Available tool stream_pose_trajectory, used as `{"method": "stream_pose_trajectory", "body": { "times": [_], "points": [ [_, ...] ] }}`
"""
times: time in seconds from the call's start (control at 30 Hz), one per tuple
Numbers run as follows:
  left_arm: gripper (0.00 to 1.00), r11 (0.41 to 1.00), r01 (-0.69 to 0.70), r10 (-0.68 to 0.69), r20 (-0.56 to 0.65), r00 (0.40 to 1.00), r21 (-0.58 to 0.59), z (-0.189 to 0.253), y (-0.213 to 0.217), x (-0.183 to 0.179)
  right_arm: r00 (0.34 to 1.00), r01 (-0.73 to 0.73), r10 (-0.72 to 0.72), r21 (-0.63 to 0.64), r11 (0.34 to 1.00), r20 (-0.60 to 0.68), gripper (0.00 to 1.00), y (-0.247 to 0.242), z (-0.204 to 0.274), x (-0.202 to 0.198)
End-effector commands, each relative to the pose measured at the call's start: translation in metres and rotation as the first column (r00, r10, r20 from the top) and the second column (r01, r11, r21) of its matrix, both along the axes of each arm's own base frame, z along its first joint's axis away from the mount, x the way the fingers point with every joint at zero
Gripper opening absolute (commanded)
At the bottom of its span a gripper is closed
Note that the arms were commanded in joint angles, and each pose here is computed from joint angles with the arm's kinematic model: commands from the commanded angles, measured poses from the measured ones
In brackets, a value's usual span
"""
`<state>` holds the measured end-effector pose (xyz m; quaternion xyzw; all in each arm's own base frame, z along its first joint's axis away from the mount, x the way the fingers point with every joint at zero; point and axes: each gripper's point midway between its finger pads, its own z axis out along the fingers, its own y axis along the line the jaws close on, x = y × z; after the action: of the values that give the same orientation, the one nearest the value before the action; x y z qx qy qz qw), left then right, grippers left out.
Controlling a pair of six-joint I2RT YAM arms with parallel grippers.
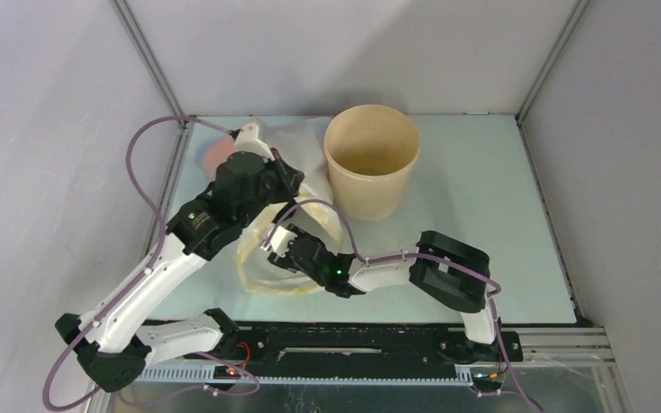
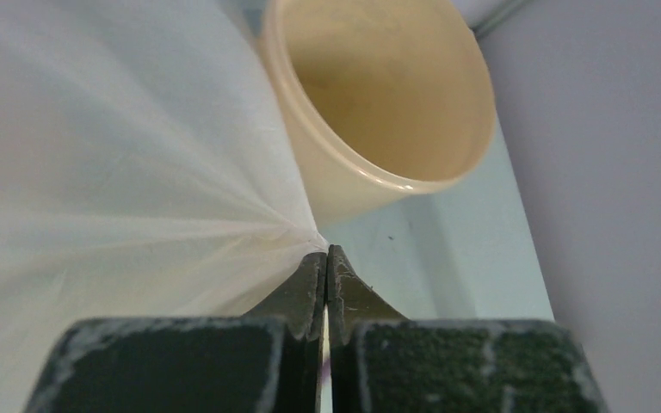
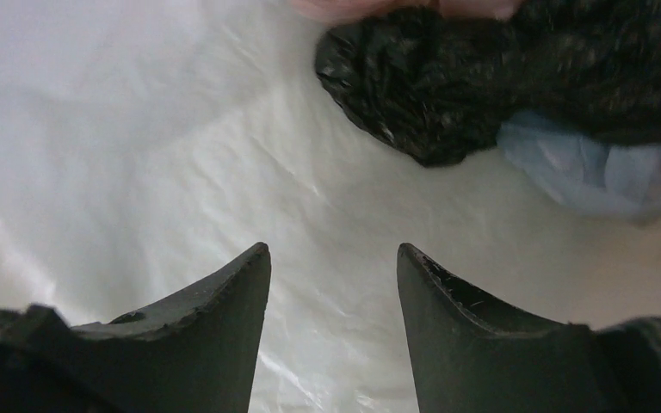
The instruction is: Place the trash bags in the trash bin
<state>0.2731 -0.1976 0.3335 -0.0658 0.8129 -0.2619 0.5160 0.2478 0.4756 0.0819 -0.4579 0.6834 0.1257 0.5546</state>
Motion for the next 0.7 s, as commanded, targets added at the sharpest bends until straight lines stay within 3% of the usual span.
{"method": "stream_pose_trajectory", "body": {
  "times": [0.0,0.2,0.5,0.67],
  "points": [
    [0.00,0.995,0.077,-0.075,0.032,0.997,-0.065,0.026,-0.035,-0.008,0.992,0.119,-0.116,0.100,0.988,-0.040,0.59,-0.036,0.013,0.016],
    [0.00,0.996,0.081,-0.079,0.043,0.996,-0.041,0.033,-0.041,-0.012,0.983,0.159,-0.136,0.202,0.966,-0.122,0.64,-0.067,0.015,0.012],
    [0.01,0.999,0.038,-0.039,0.030,0.999,0.033,0.022,-0.015,-0.021,0.964,0.172,-0.069,0.410,0.896,-0.255,0.67,-0.049,0.030,0.010],
    [0.02,0.995,0.033,-0.032,-0.007,0.999,0.099,0.006,0.008,-0.037,0.952,0.215,-0.066,0.503,0.837,-0.298,0.79,-0.043,0.038,0.015]
  ]
}}
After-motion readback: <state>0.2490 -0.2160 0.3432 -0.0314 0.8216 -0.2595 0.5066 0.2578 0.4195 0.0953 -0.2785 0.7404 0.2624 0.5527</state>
